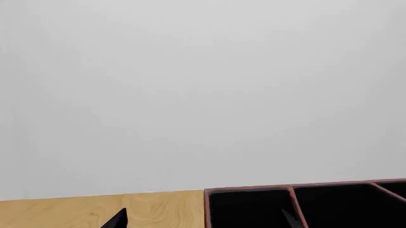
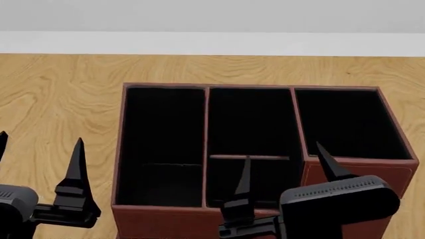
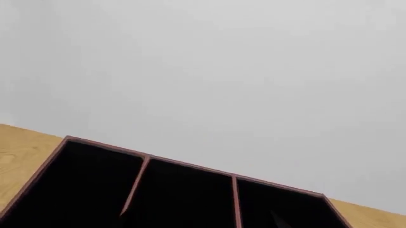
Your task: Pick up the white mug and place it to the right of the caddy.
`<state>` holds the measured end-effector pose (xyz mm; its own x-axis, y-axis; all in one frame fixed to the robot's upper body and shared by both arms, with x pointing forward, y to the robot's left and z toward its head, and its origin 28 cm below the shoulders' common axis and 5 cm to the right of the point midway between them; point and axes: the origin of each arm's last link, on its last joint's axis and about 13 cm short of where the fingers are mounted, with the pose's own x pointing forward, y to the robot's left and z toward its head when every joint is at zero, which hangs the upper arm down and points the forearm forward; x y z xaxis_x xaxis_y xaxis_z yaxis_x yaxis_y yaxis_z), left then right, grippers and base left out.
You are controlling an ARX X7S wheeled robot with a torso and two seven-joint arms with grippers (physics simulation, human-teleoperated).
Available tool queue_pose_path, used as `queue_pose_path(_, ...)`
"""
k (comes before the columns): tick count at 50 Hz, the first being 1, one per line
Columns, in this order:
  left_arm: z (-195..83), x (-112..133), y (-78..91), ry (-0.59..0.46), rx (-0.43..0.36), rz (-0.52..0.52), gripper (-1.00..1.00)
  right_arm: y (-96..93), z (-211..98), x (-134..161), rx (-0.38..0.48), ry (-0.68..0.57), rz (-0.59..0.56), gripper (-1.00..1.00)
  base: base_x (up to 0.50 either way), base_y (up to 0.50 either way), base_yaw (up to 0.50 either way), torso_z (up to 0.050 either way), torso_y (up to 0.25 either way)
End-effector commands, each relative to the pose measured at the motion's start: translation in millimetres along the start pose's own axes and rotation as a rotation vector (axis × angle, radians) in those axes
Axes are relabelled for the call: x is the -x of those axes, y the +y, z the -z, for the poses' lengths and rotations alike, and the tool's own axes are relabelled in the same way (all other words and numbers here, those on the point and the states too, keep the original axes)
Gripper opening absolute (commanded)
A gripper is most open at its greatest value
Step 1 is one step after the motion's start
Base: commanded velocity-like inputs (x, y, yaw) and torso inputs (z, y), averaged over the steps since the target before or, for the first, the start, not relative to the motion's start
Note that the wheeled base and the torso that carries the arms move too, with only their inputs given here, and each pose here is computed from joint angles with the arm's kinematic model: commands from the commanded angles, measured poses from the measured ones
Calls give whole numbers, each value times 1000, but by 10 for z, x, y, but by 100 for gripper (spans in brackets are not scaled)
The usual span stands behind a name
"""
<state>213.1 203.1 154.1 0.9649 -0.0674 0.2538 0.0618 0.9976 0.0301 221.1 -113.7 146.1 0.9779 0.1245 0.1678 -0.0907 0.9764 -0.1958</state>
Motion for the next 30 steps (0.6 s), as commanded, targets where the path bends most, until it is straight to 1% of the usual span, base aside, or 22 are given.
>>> queue_pose_path(1, -97, -1, 10, -12, -22, -6, 100, -10, -98, 77, 37, -1, -115, 100, 0, 0, 0, 0, 0)
queue_pose_path(9, -146, -7, 9, -22, -27, -10, 100, -54, -236, 161, 31, 18, -193, 100, 0, 0, 0, 0, 0)
queue_pose_path(11, -153, -6, 10, -24, -23, -12, 100, -84, -296, 176, 19, 17, -197, 100, 0, 0, 0, 0, 0)
queue_pose_path(15, -173, 6, 17, -30, -28, -16, 100, -106, -383, 214, 29, 22, -221, 100, 0, 0, 0, 0, 0)
queue_pose_path(18, -181, 15, 22, -34, -29, -19, 100, -123, -451, 244, 12, 32, -252, 100, 0, 0, 0, 0, 0)
queue_pose_path(24, -203, 30, 19, -38, -28, -19, 100, -121, -517, 304, 18, 59, -327, 100, 0, 0, 0, 0, 0)
queue_pose_path(26, -214, 31, 21, -40, -29, -20, 100, -122, -534, 315, 5, 73, -352, 100, 0, 0, 0, 0, 0)
queue_pose_path(30, -237, 28, 21, -45, -27, -19, 100, -117, -578, 345, 18, 99, -386, 100, 0, 0, 0, 0, 0)
